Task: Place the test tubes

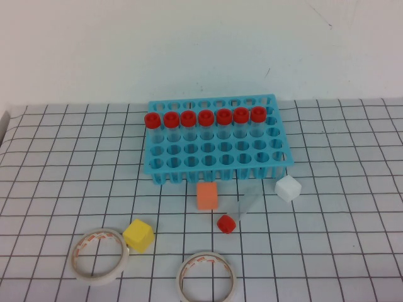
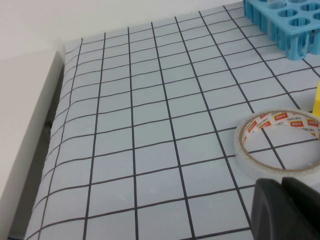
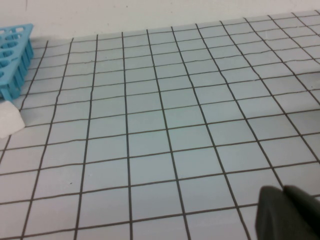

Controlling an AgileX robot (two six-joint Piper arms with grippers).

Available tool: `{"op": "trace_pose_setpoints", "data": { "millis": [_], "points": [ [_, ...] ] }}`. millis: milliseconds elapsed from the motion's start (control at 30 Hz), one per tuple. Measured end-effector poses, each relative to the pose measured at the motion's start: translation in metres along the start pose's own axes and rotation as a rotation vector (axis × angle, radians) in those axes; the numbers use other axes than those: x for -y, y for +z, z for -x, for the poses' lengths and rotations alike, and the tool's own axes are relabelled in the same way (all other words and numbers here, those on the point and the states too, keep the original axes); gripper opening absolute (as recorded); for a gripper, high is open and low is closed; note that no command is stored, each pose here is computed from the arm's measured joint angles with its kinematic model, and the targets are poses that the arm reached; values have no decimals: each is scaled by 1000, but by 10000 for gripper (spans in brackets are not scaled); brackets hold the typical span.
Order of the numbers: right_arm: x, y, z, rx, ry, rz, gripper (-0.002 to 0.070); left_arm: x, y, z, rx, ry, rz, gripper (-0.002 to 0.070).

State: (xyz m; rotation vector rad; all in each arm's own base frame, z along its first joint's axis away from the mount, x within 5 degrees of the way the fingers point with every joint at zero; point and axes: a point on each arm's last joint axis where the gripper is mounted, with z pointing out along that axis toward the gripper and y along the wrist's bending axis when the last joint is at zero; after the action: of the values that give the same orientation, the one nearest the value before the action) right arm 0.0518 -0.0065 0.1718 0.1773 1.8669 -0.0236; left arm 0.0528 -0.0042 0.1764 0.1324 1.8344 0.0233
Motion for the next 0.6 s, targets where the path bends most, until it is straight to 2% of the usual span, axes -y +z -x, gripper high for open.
{"op": "trace_pose_setpoints", "data": {
  "millis": [167,200,233,400,500,600],
  "points": [
    [0,0,0,0,0,0,-1,0,0,0,0,-6,-1,-2],
    [0,0,0,0,0,0,-1,1,0,1,9,-54,-10,-2],
    [0,0,0,0,4,2,-1,2,0,2,17,-132,-26,-2],
    [-4,0,0,-5,101,40,-1,13,-2,14,83,-941,-209,-2],
    [-9,0,0,-14,235,93,-1,9,-3,23,163,-1213,-245,-2],
    [-16,-1,0,-34,457,178,-1,3,-4,27,241,-1325,-228,-1]
  ]
}}
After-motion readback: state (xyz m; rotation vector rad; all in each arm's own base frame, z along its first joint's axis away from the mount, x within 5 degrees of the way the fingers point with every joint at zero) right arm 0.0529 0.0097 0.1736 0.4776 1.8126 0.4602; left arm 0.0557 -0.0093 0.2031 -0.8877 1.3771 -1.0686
